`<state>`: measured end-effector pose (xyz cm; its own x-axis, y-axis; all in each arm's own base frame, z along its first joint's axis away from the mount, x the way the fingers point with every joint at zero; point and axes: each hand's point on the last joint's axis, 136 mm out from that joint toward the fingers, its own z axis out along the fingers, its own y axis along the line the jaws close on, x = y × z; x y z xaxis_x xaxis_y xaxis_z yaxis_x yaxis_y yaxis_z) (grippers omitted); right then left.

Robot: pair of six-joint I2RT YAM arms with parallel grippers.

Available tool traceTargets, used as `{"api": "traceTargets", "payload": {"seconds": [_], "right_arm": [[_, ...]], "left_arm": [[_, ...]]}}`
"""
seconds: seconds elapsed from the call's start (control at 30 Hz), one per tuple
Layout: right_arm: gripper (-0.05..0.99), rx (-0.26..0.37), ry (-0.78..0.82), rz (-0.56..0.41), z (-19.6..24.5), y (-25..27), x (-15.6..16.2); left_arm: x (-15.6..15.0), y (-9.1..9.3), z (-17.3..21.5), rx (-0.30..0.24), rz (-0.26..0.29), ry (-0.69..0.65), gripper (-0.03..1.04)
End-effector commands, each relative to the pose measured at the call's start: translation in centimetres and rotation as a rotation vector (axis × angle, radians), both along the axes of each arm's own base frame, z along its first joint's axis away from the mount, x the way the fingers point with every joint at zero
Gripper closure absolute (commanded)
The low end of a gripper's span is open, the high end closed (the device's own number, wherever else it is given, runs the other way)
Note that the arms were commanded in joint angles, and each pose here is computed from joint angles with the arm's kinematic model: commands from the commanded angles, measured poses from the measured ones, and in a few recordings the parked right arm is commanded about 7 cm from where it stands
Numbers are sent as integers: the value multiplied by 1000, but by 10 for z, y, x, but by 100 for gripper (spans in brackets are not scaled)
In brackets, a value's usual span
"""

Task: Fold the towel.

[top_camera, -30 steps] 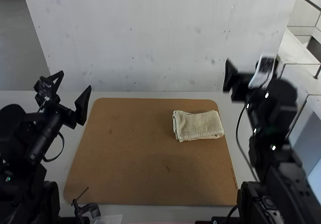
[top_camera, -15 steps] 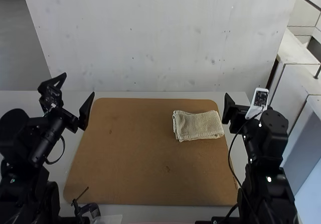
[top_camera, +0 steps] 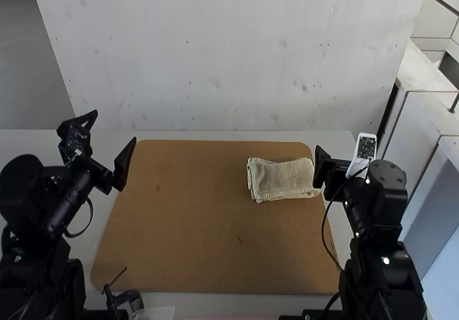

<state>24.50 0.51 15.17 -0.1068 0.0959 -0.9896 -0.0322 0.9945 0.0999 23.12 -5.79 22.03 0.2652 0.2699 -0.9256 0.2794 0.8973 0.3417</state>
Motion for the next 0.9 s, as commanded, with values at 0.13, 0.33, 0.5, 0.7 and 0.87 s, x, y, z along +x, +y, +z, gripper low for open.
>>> {"api": "traceTargets", "payload": {"seconds": [0.13,0.33,0.5,0.7,0.87], "right_arm": [[-3,6,86,25,-24,5,-2],[-3,5,88,25,-25,5,-3],[-3,5,88,25,-25,5,-3],[-3,5,88,25,-25,5,-3],[-3,5,88,25,-25,5,-3]], "left_arm": [[0,-8,-13,-73,-45,56,3],[8,11,-33,-244,51,193,3],[14,37,-48,-277,203,243,3],[14,38,-48,-277,206,243,3],[14,38,-49,-272,215,243,3]]}}
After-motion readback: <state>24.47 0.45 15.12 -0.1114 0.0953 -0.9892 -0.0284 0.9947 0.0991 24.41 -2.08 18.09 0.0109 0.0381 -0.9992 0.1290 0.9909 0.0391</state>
